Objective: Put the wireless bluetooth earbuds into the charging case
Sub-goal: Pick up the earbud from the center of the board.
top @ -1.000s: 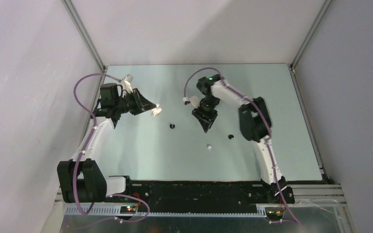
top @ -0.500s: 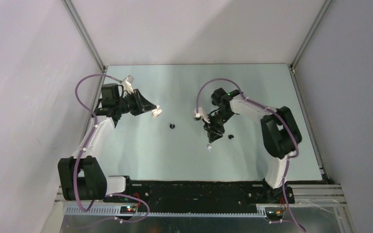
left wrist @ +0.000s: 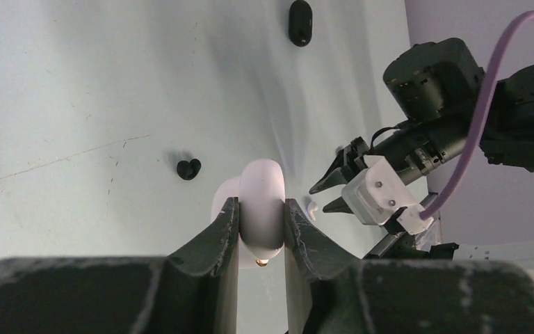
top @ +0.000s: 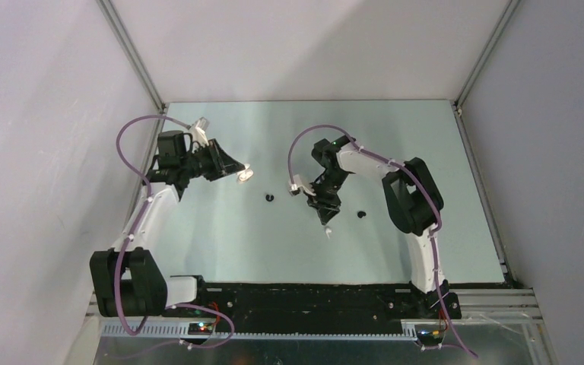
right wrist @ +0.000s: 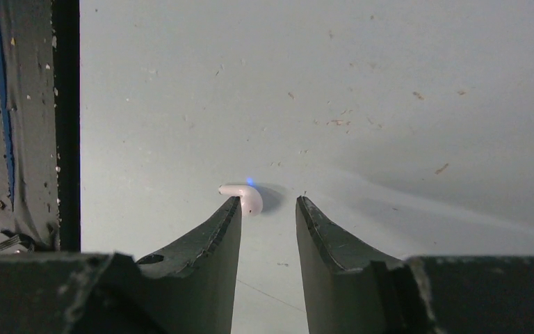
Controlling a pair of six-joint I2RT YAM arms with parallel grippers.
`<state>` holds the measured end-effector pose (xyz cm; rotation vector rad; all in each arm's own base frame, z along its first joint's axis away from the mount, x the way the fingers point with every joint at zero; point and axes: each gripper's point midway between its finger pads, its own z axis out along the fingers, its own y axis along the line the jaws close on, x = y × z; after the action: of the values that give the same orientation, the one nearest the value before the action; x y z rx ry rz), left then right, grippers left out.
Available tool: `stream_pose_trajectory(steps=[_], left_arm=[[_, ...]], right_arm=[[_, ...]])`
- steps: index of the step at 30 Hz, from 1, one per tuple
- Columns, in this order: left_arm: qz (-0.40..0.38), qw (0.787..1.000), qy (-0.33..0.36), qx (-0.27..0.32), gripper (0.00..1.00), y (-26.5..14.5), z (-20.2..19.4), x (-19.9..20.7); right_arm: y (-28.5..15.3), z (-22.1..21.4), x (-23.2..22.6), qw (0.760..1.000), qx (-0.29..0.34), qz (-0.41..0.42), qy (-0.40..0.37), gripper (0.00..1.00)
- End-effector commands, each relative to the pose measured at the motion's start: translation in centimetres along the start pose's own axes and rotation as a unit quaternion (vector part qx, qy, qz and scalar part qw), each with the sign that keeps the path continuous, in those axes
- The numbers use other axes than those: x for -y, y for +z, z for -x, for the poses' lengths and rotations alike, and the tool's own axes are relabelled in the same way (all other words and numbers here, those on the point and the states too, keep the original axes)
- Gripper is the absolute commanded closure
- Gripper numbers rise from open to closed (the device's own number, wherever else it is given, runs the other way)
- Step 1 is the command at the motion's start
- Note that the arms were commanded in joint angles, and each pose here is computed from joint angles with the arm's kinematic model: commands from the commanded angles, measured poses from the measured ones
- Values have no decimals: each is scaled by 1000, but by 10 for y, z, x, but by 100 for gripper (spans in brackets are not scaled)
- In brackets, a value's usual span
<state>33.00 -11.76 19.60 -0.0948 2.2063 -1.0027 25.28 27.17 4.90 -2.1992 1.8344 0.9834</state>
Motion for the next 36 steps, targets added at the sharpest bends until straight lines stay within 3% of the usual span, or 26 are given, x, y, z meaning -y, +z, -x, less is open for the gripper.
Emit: stream_pose_trajectory(steps=[1, 17, 36], left_arm=[[-20, 999, 31, 14, 100, -8, 6, 12], [-20, 999, 31, 12, 100, -8, 4, 11], [-19, 999, 29, 11, 100, -7, 4, 10]], right_arm=[[1, -9, -9, 999, -35, 31, -16, 61], [14, -25, -22, 994, -83, 54, -47, 58], [26, -35, -24, 989, -121, 44, -75, 64]])
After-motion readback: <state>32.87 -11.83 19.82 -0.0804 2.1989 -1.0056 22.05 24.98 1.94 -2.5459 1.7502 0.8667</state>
